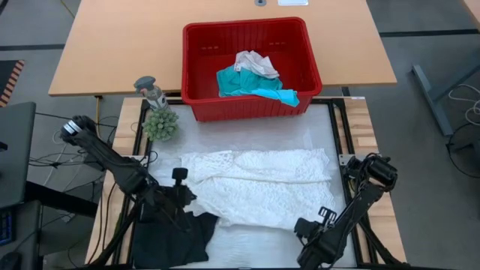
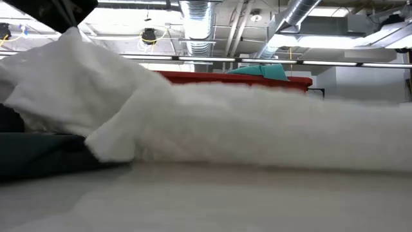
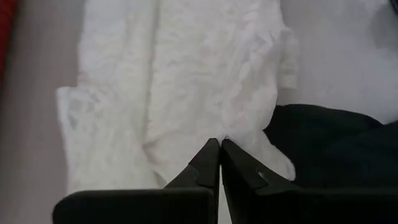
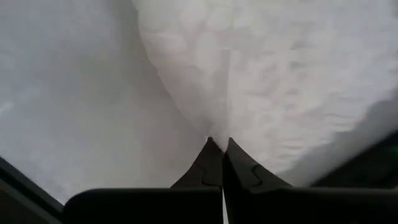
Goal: Fold Laundry from Bin
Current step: Fold the white dress
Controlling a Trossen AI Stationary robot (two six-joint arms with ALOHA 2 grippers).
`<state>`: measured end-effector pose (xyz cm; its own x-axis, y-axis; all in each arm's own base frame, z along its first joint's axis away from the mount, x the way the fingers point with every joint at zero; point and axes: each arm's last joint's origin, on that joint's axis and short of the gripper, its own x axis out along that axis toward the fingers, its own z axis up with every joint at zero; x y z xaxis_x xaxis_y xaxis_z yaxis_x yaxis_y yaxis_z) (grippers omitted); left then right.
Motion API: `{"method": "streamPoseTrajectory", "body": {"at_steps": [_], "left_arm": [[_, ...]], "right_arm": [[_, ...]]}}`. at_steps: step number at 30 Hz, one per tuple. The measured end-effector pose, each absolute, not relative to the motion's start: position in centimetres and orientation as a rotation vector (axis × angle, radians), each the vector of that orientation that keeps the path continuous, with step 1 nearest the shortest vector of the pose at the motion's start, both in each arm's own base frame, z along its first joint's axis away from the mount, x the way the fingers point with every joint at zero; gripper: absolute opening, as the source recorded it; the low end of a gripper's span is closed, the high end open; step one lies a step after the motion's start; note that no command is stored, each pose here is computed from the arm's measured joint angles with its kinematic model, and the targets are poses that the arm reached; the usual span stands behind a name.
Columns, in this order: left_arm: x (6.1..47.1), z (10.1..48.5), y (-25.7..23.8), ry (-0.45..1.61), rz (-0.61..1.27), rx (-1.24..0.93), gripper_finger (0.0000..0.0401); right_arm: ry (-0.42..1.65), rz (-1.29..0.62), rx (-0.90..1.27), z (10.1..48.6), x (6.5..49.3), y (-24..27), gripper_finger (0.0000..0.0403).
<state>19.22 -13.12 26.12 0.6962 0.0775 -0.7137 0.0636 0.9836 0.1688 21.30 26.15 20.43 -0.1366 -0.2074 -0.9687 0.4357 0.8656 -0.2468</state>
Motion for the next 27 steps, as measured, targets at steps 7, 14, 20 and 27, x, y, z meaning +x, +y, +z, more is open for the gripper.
{"method": "streamPoseTrajectory", "body": {"at_steps": [7,14,20,27], "left_arm": [[18.6,26.4,-12.2,0.819,0.067,0.228,0.0000],[18.2,26.1,-11.8,0.853,0.101,0.267,0.0000],[18.4,26.2,-11.4,0.849,0.117,0.305,0.0000],[19.0,26.1,-10.4,0.881,0.122,0.299,0.0000]], "right_arm": [[1.676,-0.632,0.113,21.0,23.0,23.4,0.0017],[1.673,-0.709,0.065,21.3,25.6,19.7,0.0017],[1.700,-0.745,0.075,21.4,27.2,17.0,0.0017],[1.683,-0.851,0.182,21.4,28.3,15.0,0.0017]]}}
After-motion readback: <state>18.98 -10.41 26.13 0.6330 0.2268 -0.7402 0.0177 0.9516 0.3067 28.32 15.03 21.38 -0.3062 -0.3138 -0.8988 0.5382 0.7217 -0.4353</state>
